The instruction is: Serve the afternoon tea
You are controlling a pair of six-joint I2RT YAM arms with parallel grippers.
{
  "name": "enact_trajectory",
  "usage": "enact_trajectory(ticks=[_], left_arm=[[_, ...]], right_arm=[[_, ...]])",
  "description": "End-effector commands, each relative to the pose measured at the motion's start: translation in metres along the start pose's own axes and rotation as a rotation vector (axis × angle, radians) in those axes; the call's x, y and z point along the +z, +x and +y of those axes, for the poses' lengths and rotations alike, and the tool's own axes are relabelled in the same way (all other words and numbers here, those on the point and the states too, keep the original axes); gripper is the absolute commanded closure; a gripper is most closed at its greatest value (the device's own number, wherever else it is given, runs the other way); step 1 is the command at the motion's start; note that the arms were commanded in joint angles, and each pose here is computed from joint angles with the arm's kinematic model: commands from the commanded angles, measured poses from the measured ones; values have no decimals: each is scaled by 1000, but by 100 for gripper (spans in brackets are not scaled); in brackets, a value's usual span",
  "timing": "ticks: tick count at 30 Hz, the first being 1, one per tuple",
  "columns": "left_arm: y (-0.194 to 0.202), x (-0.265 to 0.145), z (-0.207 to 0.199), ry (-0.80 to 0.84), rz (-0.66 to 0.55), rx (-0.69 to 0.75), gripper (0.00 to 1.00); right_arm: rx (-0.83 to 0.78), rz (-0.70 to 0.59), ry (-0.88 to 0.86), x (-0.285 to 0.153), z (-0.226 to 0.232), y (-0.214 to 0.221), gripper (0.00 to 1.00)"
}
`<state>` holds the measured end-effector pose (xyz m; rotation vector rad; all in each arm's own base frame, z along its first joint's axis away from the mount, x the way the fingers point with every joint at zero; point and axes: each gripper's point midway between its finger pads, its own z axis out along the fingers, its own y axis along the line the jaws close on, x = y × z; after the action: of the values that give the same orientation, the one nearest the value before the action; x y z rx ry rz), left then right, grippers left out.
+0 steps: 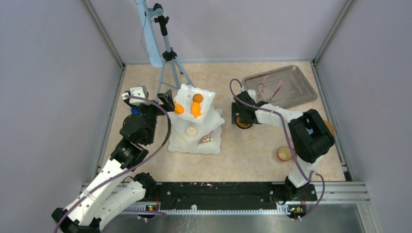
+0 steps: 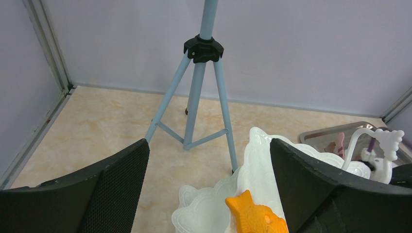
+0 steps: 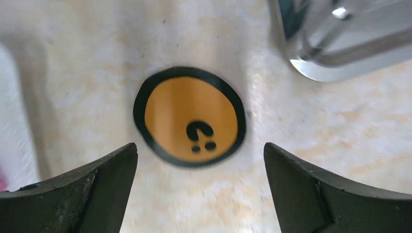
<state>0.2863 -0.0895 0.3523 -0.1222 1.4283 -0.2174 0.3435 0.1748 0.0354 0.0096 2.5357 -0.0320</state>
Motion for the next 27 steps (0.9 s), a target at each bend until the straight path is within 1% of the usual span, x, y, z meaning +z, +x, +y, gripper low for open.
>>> enact_trajectory(ticks=[1,3,6,9,12,14,15,16,18,22,25,27], left_arm=[[-22,0,-4,14,-53,-38,1],[-23,-1,-5,21,-55,-42,1],[-25,-2,-6,29,-58,-49,1],[-24,-2,-7,32,-57,-51,1],[-25,-2,-7,33,-57,-51,1],[-24,-2,-8,43,-55,-53,1],[-25,-2,-9,48,-55,-54,1],[-25,-2,-10,50,-55,-55,1],[-26,-3,-10,54,-57,-59,1],[-25,-3,-12,62,-54,-64,1],[-23,-3,-14,70,-49,-63,1],[-23,-3,-14,71,-49,-64,1]], right_arm=[[35,-227,-84,-116,-16,-75,1],[43,-251,-77,-154,-36,-72,1],[54,-236,-73,-185,-61,-47,1],[81,-147,-52,-198,-82,-7,1],[186,-47,42,-209,-108,33,1],[277,26,90,-209,-117,58,1],[308,65,86,-207,-115,70,2],[322,100,75,-203,-112,81,4],[358,126,95,-191,-114,97,10],[398,84,186,-167,-128,109,24],[401,56,204,-153,-128,107,26],[386,65,211,-142,-127,111,28]])
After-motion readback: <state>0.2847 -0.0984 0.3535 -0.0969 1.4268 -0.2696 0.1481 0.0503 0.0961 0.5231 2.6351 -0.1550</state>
